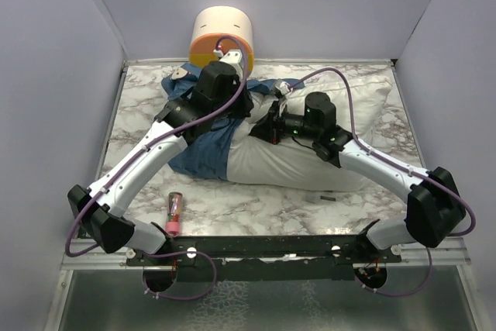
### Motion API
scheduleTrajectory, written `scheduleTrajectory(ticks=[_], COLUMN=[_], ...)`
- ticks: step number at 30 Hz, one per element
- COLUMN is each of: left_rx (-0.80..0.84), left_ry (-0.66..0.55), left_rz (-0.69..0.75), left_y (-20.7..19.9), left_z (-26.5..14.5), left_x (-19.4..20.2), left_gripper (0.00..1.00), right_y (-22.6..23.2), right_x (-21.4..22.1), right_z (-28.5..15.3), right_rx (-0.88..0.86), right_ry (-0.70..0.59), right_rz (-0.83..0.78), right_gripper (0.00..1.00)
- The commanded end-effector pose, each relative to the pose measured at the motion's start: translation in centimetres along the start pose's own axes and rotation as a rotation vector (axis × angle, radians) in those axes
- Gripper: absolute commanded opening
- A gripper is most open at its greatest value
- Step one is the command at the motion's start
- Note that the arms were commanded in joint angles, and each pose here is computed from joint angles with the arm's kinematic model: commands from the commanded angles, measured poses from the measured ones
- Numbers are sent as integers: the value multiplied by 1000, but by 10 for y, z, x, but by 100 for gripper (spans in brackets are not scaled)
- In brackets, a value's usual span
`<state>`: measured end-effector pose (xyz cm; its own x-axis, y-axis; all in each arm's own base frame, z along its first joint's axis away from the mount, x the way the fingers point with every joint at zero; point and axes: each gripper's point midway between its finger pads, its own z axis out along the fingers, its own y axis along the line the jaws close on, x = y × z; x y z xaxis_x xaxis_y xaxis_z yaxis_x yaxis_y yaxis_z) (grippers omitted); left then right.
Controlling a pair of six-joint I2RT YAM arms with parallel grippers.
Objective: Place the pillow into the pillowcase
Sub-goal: Stuff the pillow into the pillowcase.
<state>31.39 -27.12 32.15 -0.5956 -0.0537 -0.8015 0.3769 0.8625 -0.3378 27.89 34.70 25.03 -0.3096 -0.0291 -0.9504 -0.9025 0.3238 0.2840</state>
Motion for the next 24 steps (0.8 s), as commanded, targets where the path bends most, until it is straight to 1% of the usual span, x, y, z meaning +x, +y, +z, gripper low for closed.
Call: scheduleTrajectory(ticks=[1, 2, 4, 7, 8, 10, 12, 13, 14, 15, 19, 21, 24], left_rx=[269, 233, 173, 125, 116, 108, 104, 103, 107, 114, 139, 153, 175], left_ry=[-32, -20, 4, 22, 26, 24, 18, 18, 11, 5, -39, -60, -77], left_rz=[-148, -161, -197, -251, -257, -263, -260, -256, -255, -253, -254, -256, -258], left_y=[-48, -34, -8, 16, 20, 24, 26, 27, 27, 25, 21, 18, 13], left_z=[-7, -1, 9, 12, 11, 7, 3, 1, -1, -4, -18, -24, -30], left_x=[16, 32, 60, 86, 91, 95, 95, 95, 94, 92, 79, 73, 67], left_gripper=[0, 0, 0, 0, 0, 0, 0, 0, 0, 0, 0, 0, 0], right_y=[17, 19, 25, 38, 40, 42, 35, 31, 24, 15, -28, -46, -62], right_x=[5, 6, 2, -19, -28, -48, -63, -67, -68, -69, -55, -48, -34], right_z=[5, 0, -14, -39, -46, -59, -68, -70, -71, -71, -74, -77, -77], right_rx=[-69, -68, -60, -38, -19, 27, 94, 122, 154, 193, 358, 414, 453], right_ry=[-6, 0, 4, -10, -18, -36, -26, -9, 20, 55, 216, 282, 376], right_rz=[59, 40, -26, -145, -185, -260, -321, -344, -361, -369, -349, -321, -306], right_gripper=[4, 7, 21, 37, 43, 57, 71, 76, 79, 80, 80, 80, 80])
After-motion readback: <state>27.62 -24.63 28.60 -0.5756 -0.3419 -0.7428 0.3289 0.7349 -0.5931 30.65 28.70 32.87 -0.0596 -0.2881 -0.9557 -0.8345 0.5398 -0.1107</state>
